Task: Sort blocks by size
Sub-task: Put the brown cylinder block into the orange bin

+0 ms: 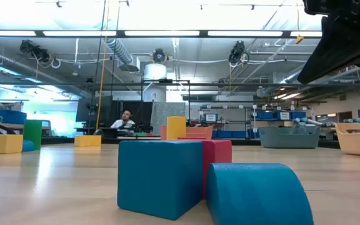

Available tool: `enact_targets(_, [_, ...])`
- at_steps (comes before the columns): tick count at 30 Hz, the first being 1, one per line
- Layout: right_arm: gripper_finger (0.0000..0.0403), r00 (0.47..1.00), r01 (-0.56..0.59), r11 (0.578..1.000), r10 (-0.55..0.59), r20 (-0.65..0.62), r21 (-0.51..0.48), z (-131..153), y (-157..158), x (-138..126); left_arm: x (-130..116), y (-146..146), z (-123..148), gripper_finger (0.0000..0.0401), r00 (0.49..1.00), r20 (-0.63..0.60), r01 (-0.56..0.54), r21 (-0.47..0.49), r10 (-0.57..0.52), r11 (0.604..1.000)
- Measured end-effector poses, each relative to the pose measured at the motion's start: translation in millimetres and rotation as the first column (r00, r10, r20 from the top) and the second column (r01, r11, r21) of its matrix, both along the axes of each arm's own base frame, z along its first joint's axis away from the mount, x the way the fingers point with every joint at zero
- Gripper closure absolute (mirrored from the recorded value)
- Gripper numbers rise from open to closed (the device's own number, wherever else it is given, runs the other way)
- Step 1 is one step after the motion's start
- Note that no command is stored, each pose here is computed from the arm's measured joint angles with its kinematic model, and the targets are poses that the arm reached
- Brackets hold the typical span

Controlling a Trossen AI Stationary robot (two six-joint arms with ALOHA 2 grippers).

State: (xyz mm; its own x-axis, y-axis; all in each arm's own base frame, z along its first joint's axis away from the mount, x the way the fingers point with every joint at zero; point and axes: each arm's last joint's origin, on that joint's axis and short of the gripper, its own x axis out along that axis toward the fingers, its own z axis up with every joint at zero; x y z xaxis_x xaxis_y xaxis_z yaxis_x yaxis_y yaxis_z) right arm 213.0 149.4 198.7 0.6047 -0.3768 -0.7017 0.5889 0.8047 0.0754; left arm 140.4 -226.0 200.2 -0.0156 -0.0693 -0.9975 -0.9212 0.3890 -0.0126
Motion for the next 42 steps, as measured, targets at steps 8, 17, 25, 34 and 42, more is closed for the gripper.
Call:
enact_targets(8, [0.0382, 1.0, 0.0, 1.0, 0.0, -0.001, 0.0, -0.1, 0.0, 0.0, 1.4, -2.8, -2.0, 0.0178, 1.0, -0.002, 0.01, -0.018, -0.01, 1.0])
enact_targets(17, [0.0382, 1.0, 0.0, 1.0, 0.0, 0.001, 0.002, 0.0, 0.2, 0.2, 1.9, -7.8, -1.4, 0.0178, 0.999, -0.032, 0.039, -0.097, -0.043, 0.994])
enact_targets(25, [0.0382, 1.0, 0.0, 1.0, 0.0, 0.005, 0.006, 0.2, 0.5, 0.6, 3.1, -9.3, -1.2, 0.0178, 0.998, -0.013, 0.063, -0.112, -0.065, 0.992])
enact_targets(34, [0.0382, 1.0, 0.0, 1.0, 0.0, 0.006, 0.006, 0.1, 0.5, 0.6, 4.9, -13.6, -0.3, 0.0178, 0.998, -0.005, 0.068, -0.167, -0.069, 0.984])
enact_targets(42, [0.0382, 1.0, 0.0, 1.0, 0.0, 0.006, 0.007, 0.2, 0.5, 0.6, 4.4, -13.9, -0.3, 0.0178, 0.997, -0.019, 0.069, -0.177, -0.073, 0.982])
